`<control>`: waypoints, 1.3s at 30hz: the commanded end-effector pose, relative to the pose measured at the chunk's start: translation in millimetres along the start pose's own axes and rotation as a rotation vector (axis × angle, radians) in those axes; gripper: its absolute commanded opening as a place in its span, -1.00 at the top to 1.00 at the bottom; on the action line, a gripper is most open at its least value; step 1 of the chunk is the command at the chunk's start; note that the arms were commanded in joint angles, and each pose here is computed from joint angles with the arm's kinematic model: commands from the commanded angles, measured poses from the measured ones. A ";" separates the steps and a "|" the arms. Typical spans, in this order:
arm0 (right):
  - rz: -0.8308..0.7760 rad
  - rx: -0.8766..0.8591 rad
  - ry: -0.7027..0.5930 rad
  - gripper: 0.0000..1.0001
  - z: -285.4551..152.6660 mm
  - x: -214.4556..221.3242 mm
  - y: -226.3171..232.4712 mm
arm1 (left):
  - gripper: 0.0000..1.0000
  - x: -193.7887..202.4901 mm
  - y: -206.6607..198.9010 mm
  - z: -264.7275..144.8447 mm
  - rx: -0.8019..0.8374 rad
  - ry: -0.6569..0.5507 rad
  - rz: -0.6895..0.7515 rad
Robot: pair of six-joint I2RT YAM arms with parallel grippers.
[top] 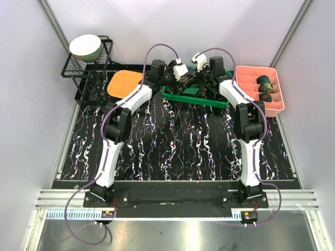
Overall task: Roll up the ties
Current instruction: Pick up the tie from the bin.
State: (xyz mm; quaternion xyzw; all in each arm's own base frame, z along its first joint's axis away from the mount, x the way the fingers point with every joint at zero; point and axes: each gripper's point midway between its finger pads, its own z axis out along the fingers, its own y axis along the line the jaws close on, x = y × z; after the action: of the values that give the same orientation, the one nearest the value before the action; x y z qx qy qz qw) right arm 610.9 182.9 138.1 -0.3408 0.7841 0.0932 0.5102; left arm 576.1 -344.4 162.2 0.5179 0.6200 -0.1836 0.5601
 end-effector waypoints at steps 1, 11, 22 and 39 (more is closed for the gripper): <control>-0.013 -0.047 -0.110 1.00 -25.9 -52.6 3.3 | -0.98 -22.1 14.9 10.2 -0.056 -0.066 0.021; -0.022 -0.158 -0.106 1.00 -31.1 -49.3 23.9 | -0.57 -15.8 19.7 24.6 -0.076 -0.063 0.031; -0.030 -0.241 -0.110 1.00 -35.1 -48.9 39.7 | 0.12 -9.0 24.8 32.8 -0.108 -0.063 0.075; 0.025 0.015 -0.039 -0.92 -24.8 -20.7 -21.6 | 1.00 -56.2 64.8 4.8 -0.289 -0.113 0.123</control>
State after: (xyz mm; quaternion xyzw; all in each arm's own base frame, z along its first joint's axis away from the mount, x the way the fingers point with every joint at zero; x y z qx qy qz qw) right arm 587.6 196.2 128.1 -0.3724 0.7829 0.1518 0.4746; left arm 614.5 -353.9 143.0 0.4916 0.6241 -0.1237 0.5946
